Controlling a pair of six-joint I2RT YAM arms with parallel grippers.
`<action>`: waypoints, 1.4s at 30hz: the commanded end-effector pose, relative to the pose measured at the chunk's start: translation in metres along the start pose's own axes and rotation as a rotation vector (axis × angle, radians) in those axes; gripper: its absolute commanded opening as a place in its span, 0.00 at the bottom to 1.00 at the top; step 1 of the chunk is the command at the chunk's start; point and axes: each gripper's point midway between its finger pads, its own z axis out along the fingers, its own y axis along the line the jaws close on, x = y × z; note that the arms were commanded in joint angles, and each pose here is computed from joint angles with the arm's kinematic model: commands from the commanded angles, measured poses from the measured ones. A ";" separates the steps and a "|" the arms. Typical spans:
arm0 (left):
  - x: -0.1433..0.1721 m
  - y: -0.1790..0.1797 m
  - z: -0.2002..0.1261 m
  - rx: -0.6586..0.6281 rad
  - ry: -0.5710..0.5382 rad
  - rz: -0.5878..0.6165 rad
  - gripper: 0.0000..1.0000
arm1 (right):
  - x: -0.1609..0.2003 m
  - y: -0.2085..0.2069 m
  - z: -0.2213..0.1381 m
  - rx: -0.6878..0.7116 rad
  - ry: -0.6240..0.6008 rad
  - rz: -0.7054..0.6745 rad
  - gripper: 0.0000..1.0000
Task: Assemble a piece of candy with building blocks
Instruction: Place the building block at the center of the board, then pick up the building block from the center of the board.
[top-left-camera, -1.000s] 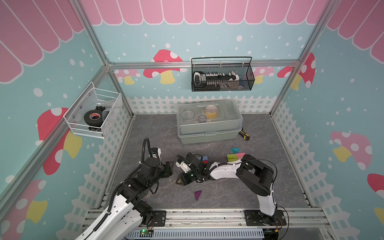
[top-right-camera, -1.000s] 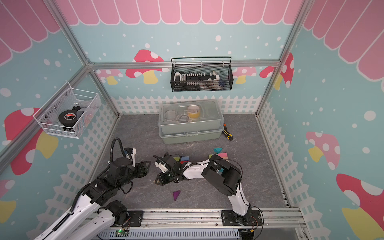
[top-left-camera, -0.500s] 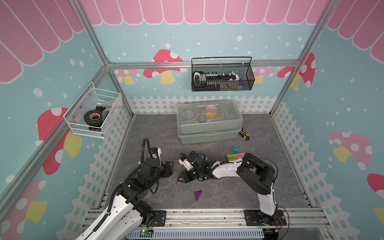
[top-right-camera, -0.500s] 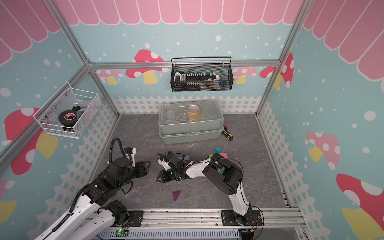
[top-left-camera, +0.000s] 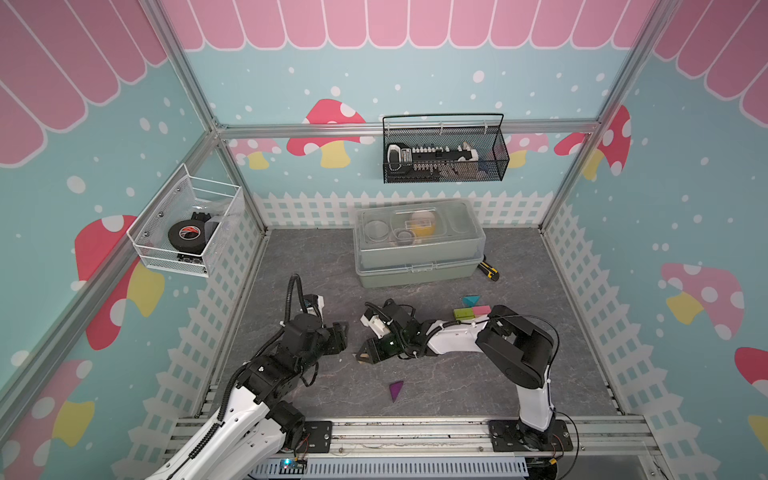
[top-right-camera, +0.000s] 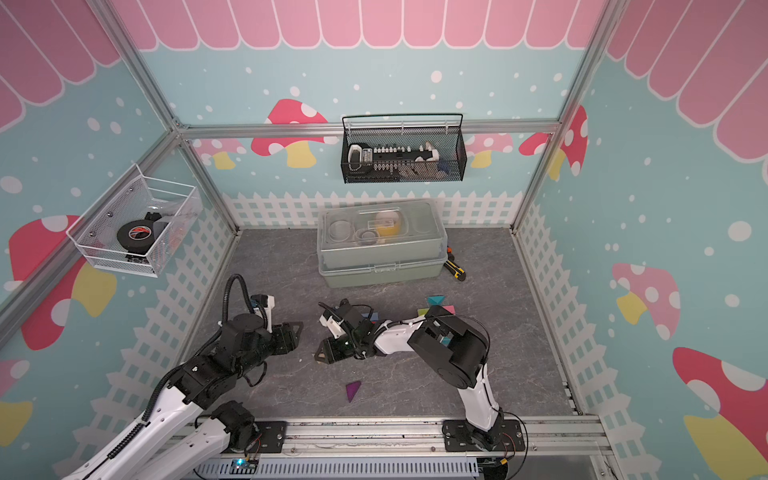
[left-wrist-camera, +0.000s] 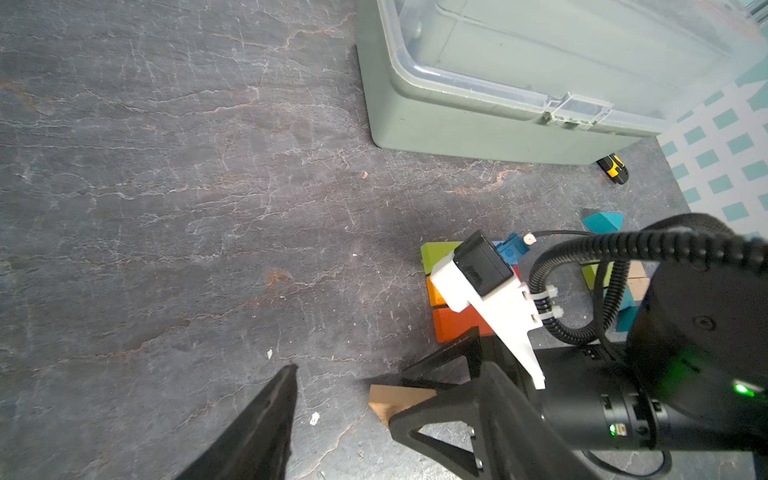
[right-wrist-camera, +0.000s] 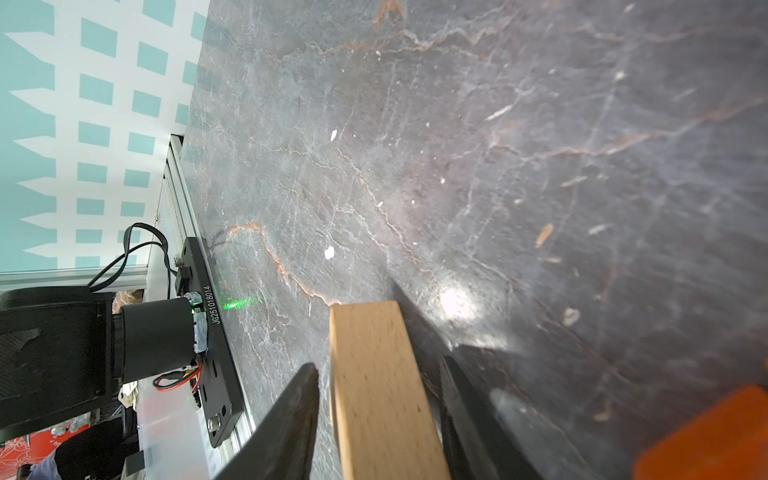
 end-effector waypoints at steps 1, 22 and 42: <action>-0.009 -0.008 -0.005 0.029 -0.021 0.023 0.68 | 0.009 -0.018 -0.008 0.067 0.025 0.038 0.52; -0.083 -0.022 -0.050 -0.064 -0.111 0.394 0.80 | -0.072 0.005 -0.203 0.413 -0.412 -0.346 0.71; 0.047 -0.054 0.029 0.212 0.532 1.245 0.87 | 0.016 -0.090 -0.254 0.673 -0.532 -0.355 0.97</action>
